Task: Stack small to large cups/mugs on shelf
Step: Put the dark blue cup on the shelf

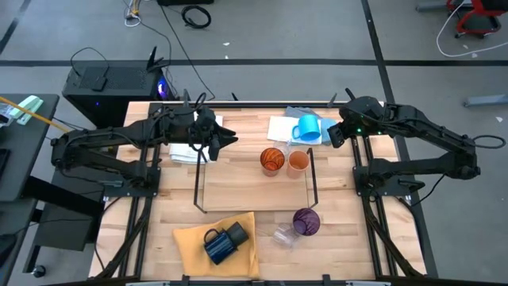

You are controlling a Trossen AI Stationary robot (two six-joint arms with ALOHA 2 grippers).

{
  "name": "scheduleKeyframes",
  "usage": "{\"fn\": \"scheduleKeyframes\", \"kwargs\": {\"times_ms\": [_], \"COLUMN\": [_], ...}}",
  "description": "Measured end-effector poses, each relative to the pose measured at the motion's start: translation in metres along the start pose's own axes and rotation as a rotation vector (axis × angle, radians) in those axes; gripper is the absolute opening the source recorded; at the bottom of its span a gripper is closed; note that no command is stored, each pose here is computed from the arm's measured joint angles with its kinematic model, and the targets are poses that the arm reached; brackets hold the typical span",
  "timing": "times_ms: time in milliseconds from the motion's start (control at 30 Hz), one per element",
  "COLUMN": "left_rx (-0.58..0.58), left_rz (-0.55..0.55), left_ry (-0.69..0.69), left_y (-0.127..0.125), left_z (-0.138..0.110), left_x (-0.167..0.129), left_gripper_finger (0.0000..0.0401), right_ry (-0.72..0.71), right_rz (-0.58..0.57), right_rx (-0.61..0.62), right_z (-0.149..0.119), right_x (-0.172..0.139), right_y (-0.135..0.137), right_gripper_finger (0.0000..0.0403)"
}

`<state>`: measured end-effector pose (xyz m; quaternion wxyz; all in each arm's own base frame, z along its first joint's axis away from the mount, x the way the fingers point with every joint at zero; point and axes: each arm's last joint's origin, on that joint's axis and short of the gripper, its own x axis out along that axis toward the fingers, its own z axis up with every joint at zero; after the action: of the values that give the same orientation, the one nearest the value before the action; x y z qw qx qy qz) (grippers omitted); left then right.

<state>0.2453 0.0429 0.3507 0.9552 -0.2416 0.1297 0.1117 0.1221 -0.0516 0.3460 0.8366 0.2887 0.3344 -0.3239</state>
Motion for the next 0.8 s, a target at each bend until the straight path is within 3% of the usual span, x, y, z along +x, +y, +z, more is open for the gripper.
{"fn": "scheduleKeyframes", "kwargs": {"times_ms": [567, 800], "left_rx": [-0.011, -0.138], "left_rz": [-0.005, -0.147], "left_ry": [0.002, 0.178], "left_y": [0.0, -0.005], "left_z": [0.0, -0.01], "left_x": [0.0, -0.001], "left_gripper_finger": [0.0142, 0.0141], "right_ry": [0.008, 0.008], "right_rz": [0.013, 0.012], "right_rx": [0.001, 0.008], "right_z": [0.0, 0.0], "right_x": [0.0, 0.0], "right_y": [0.0, 0.0], "right_gripper_finger": [0.0075, 0.0075]}}
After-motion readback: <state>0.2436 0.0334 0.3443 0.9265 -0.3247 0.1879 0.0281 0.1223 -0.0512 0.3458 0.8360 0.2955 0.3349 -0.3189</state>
